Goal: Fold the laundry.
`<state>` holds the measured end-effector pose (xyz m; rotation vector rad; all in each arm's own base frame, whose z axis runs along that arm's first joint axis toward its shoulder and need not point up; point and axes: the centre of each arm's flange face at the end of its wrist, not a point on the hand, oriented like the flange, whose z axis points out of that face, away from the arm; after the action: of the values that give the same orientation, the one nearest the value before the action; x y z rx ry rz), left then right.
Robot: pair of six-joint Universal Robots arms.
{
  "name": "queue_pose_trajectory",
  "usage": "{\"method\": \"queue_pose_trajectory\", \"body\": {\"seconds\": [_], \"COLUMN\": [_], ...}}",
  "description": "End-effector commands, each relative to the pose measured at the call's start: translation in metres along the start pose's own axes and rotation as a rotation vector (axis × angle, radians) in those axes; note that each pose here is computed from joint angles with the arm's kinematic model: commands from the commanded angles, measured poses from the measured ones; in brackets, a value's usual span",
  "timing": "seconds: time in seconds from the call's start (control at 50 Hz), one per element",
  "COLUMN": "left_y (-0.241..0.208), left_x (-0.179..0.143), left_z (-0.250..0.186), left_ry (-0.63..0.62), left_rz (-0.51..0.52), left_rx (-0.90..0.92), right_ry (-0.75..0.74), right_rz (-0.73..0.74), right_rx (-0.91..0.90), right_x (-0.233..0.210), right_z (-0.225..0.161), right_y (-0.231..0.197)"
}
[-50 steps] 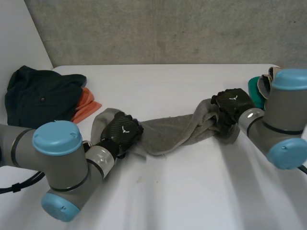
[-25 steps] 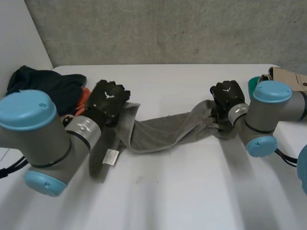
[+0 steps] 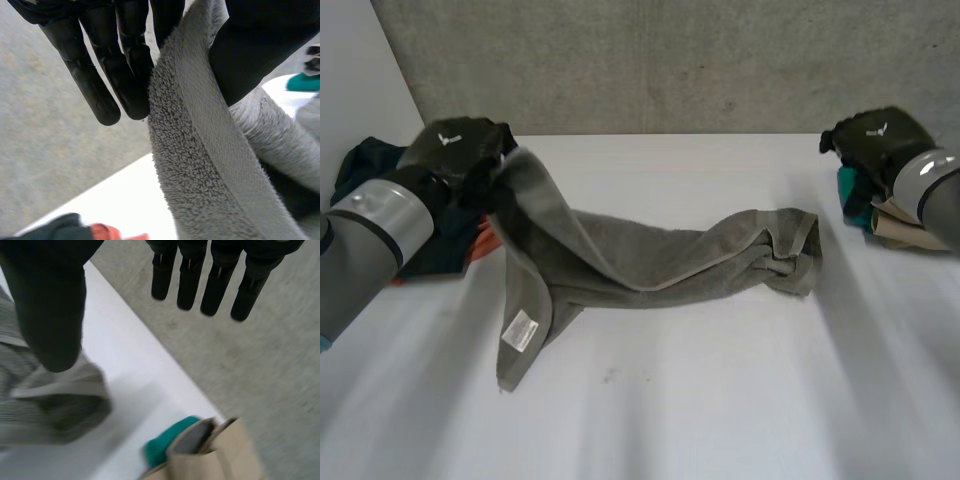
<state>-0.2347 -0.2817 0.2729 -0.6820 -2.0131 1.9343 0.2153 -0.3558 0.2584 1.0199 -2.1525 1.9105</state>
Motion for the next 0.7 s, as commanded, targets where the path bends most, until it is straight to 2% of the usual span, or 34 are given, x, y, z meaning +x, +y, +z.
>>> {"method": "queue_pose_trajectory", "body": {"seconds": [0.02,0.08,0.2,0.4,0.7], "left_y": [-0.007,-0.023,-0.06,-0.113,-0.146], "left_x": [0.014,0.014,0.017,0.021,0.025], "left_z": [-0.004,-0.005,-0.009,-0.026,-0.039], "left_ry": [0.052,0.053,0.064,0.097,0.127], "left_rz": [-0.036,-0.053,-0.125,-0.19,-0.226], "left_rx": [0.014,0.062,0.171,0.323,0.426], "right_ry": [-0.039,-0.075,-0.117,-0.058,-0.053], "right_rz": [0.329,0.408,0.405,0.392,0.318], "right_rx": [-0.083,-0.095,-0.041,0.048,0.027], "right_x": [-0.032,-0.058,-0.086,-0.088,-0.103], "right_z": [0.01,0.021,0.036,0.077,0.105], "right_y": [0.039,0.053,0.055,0.064,0.095]}}
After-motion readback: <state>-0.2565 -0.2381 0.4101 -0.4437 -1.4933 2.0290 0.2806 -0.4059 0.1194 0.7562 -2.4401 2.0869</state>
